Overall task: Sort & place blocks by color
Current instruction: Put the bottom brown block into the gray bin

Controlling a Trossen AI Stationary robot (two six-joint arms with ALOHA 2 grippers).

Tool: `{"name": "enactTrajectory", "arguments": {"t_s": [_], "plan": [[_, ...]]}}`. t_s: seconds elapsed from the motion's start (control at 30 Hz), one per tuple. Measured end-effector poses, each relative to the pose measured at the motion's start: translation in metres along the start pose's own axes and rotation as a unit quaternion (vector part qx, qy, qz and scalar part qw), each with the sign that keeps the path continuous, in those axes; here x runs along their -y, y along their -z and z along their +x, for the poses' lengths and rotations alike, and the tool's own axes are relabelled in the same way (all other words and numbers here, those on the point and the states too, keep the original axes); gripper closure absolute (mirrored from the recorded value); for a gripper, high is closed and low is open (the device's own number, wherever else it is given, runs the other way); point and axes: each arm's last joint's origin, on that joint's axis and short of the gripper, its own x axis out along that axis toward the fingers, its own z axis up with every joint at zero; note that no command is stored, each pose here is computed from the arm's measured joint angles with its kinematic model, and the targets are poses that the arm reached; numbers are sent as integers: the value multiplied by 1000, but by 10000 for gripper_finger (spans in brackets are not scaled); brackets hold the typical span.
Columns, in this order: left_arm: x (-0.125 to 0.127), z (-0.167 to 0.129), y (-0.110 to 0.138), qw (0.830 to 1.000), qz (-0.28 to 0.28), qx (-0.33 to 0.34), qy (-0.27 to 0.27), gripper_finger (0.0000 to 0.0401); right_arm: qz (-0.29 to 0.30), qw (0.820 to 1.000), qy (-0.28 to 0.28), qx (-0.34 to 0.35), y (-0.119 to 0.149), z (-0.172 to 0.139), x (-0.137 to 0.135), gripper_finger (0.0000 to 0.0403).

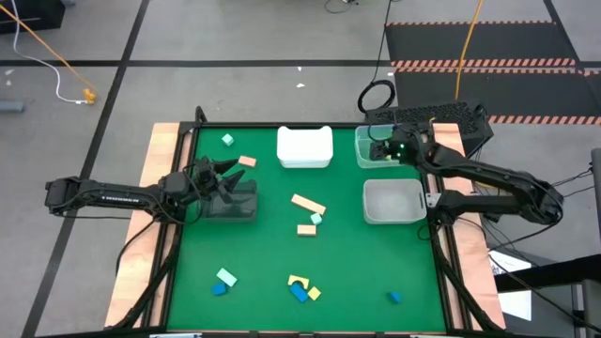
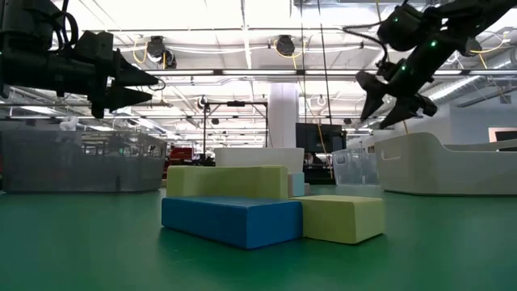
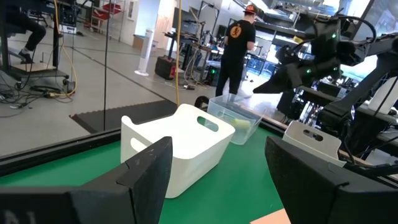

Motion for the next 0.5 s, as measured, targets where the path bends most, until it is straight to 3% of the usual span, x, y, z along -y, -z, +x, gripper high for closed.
{"name": "enactTrajectory", "arguments": {"t_s": [0.23, 0.5], "plan": [[0, 0, 0, 1000, 0, 0, 0, 144, 4, 991, -118, 70, -17, -23, -10, 166], [1, 0, -3, 1000, -8, 16, 4, 144, 43, 931, -314, 180, -34, -65, -36, 167]]}}
